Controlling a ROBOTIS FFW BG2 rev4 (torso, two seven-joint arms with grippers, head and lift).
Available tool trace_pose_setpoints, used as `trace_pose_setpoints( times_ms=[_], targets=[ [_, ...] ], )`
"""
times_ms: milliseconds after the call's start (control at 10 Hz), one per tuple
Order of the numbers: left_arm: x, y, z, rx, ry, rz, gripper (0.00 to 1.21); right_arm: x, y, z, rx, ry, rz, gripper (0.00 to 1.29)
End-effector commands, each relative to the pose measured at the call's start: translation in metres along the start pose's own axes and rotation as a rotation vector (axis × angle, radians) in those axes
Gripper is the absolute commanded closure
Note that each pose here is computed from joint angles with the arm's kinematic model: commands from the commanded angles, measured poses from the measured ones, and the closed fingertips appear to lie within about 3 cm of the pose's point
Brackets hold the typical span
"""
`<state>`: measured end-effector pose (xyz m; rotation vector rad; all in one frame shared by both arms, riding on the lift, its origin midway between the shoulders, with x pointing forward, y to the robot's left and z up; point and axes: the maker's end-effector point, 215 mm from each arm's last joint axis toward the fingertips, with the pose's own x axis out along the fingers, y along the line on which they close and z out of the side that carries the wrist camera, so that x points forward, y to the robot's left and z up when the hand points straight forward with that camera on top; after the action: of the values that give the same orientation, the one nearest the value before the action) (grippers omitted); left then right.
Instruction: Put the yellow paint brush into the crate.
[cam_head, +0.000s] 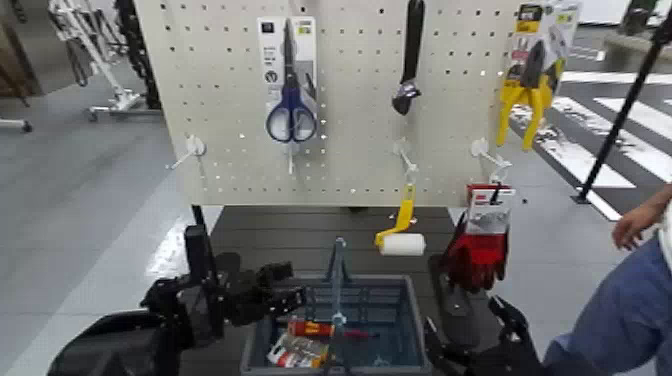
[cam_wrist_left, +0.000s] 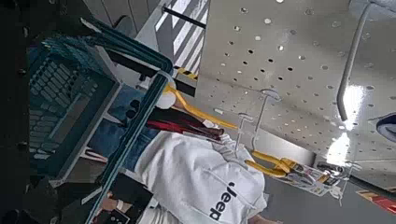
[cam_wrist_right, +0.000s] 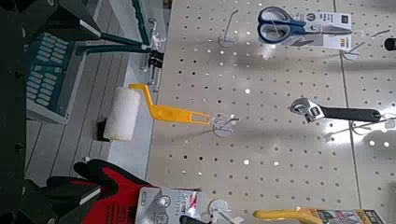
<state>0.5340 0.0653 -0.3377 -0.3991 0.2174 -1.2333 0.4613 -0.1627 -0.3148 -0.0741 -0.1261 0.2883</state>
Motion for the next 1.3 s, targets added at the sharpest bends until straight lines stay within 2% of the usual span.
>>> trace_pose_setpoints(
  times_ms=[100, 400, 700, 1000, 1300],
  targets=[
    [0.000, 0.000, 0.001, 0.011, 0.006, 0.005, 0.00, -0.001, -0.001, 0.000, 0.001, -0.002, -0.001, 0.15],
    [0.000, 0.001, 0.008, 0.074, 0.027, 0.050, 0.00, -0.003, -0.003, 0.002, 0.000, -0.003, -0.004, 0.15],
    [-0.014, 0.007, 0.007, 0.135, 0.038, 0.178, 0.00, -0.005, -0.003, 0.002, 0.005, 0.008, -0.001, 0.15],
    [-0.041, 0.014, 0.006, 0.199, 0.033, 0.356, 0.00, -0.008, -0.005, 0.001, 0.004, 0.014, 0.000, 0.14],
    [-0.063, 0.012, -0.001, 0.260, -0.046, 0.557, 0.03, -0.012, -0.009, 0.000, 0.002, 0.020, -0.004, 0.14]
  ],
)
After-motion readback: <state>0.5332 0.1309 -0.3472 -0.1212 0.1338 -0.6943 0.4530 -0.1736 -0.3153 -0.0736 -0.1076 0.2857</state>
